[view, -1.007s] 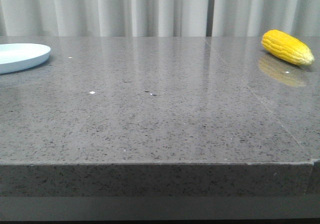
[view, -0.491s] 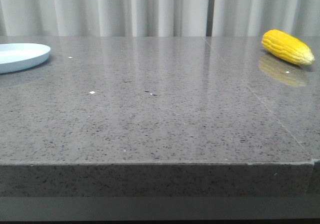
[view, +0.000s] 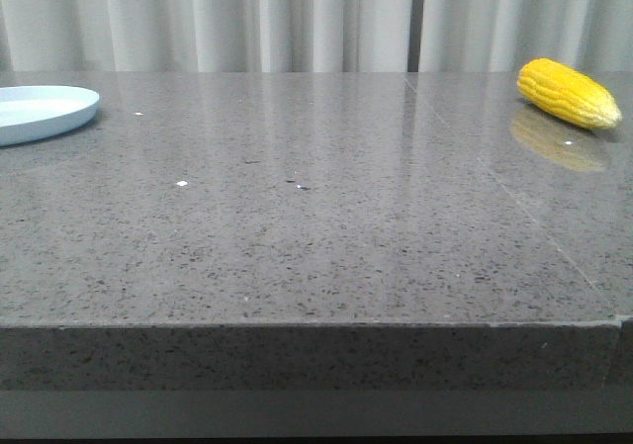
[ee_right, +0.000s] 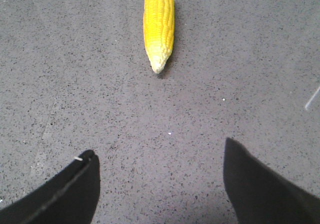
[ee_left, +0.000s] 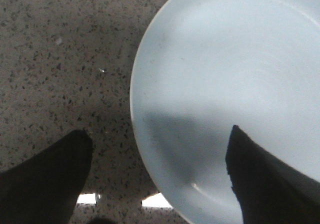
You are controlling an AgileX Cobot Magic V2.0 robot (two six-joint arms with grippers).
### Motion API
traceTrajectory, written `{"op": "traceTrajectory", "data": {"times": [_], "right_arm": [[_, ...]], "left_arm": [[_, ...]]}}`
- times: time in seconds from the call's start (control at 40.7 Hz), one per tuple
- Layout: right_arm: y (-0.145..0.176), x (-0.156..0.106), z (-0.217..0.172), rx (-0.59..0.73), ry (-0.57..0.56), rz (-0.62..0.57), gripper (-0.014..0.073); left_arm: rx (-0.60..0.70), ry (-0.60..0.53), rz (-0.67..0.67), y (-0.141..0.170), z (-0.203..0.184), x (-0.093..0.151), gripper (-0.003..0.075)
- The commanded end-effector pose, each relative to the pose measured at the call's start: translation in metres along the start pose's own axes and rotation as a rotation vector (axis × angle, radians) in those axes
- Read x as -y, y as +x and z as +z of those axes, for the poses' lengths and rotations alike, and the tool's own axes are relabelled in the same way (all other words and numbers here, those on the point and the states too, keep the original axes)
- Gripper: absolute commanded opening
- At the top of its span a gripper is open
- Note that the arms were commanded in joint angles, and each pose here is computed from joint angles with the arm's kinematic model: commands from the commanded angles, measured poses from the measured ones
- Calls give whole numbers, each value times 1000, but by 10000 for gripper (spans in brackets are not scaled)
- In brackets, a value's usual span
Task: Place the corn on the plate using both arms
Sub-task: 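Lower the left gripper to the rim of the pale blue plate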
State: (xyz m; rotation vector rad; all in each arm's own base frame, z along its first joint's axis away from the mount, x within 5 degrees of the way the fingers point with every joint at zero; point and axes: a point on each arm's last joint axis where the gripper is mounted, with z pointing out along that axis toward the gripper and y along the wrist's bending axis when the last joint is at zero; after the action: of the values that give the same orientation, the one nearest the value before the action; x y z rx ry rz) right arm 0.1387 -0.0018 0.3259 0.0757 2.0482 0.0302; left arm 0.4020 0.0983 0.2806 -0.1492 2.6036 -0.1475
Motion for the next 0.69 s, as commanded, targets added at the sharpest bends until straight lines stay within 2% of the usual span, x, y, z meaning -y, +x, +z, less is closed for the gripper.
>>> {"op": "traceTrajectory", "data": {"times": [0.0, 0.221, 0.516, 0.663], "right_arm": [[-15, 0, -4, 105, 0, -22, 542], [-15, 0, -4, 105, 0, -22, 542], [-15, 0, -4, 105, 0, -22, 542], [-15, 0, -4, 105, 0, -22, 542]], "left_arm": [[111, 3, 3, -17, -20, 4, 544], [101, 4, 0, -22, -7, 1, 536], [102, 4, 0, -22, -7, 1, 274], [102, 1, 0, -22, -5, 0, 262]]}}
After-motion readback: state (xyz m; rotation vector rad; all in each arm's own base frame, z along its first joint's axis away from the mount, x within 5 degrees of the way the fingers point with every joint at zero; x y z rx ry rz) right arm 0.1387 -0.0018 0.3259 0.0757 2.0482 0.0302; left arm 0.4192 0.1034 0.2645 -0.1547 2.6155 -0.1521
